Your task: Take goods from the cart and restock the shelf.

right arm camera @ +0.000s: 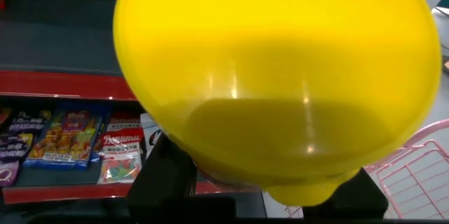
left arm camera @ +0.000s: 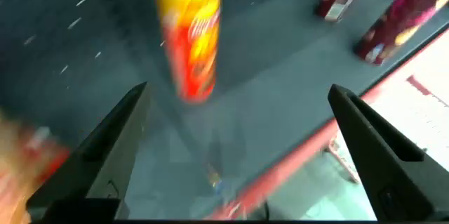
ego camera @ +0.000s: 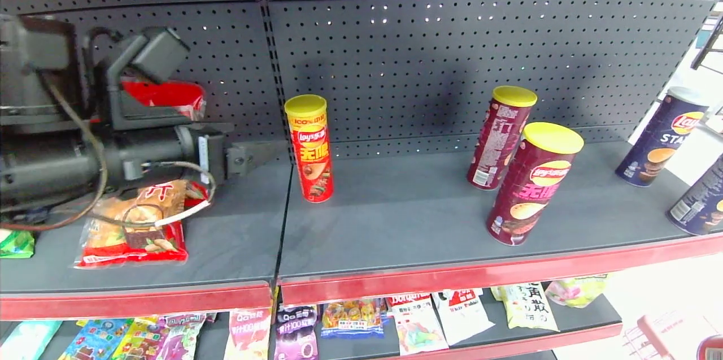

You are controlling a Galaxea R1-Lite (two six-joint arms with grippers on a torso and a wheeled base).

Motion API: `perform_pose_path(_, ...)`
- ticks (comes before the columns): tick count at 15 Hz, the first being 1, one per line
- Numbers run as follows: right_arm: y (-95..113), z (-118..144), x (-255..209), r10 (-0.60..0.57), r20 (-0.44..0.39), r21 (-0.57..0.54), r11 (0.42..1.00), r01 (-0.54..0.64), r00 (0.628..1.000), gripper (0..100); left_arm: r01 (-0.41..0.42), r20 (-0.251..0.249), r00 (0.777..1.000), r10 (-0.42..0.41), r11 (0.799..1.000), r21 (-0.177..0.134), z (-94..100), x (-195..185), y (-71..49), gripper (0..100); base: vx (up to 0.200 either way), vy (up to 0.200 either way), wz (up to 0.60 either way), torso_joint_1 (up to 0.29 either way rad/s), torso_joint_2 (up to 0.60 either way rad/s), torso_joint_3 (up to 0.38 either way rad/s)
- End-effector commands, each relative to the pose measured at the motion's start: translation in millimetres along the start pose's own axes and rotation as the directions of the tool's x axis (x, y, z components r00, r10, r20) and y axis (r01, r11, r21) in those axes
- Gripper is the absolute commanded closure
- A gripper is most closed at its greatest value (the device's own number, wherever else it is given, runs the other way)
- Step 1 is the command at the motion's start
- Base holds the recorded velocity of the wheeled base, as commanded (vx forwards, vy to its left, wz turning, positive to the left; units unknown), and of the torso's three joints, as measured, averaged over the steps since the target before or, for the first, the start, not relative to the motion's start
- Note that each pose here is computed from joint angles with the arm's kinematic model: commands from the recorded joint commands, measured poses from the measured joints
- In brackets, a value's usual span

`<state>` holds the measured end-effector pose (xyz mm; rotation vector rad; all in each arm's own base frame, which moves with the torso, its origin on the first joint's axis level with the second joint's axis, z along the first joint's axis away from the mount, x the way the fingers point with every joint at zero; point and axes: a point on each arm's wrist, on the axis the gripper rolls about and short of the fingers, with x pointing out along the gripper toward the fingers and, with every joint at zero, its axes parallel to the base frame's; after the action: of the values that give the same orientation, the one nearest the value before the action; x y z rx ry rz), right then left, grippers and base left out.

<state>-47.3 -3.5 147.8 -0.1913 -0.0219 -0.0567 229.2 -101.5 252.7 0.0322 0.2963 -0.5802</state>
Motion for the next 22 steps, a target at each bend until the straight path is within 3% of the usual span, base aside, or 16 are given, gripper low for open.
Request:
perform_pose_path(1,0.3,-1.0,2.0,0.0,-0.015,0.0,1.0,0.0,1.0,100,0.018,-0.094,0.995,-0.019,1.0,-0.012,-12.1,48.4,7.8,0,0.0,0.0,0.0,0.0,0.0,0.0)
perform_pose_path(5,1.8,-10.8,1.7,-0.03,-0.029,0.008,1.0,0.03,0.999,100,0.016,-0.14,0.99,-0.019,1.0,-0.021,-24.5,65.8,11.9,0,0.0,0.0,0.0,0.0,0.0,0.0)
perform_pose_path(12,2.1,-12.5,1.9,-0.041,-0.034,0.005,0.999,0.041,0.999,100,0.026,-0.081,0.996,-0.025,1.0,0.011,-38.7,102.9,26.2,0,0.0,0.0,0.0,0.0,0.0,0.0)
perform_pose_path(14,1.7,-11.7,1.4,-0.048,-0.029,0.007,0.999,0.049,0.998,100,0.024,-0.066,0.998,-0.022,0.999,0.036,-39.7,105.9,33.5,0,0.0,0.0,0.0,0.0,0.0,0.0)
perform_pose_path(16,1.5,-10.3,1.5,-0.048,-0.029,0.007,0.999,0.049,0.998,100,0.039,-0.064,0.997,-0.033,0.995,0.091,-41.6,107.2,44.3,0,0.0,0.0,0.0,0.0,0.0,0.0)
perform_pose_path(22,1.1,-8.6,1.4,-0.053,-0.029,0.006,0.999,0.053,0.998,100,0.108,0.055,0.992,-0.116,0.984,0.139,-48.3,129.0,54.6,0,0.0,0.0,0.0,0.0,0.0,0.0)
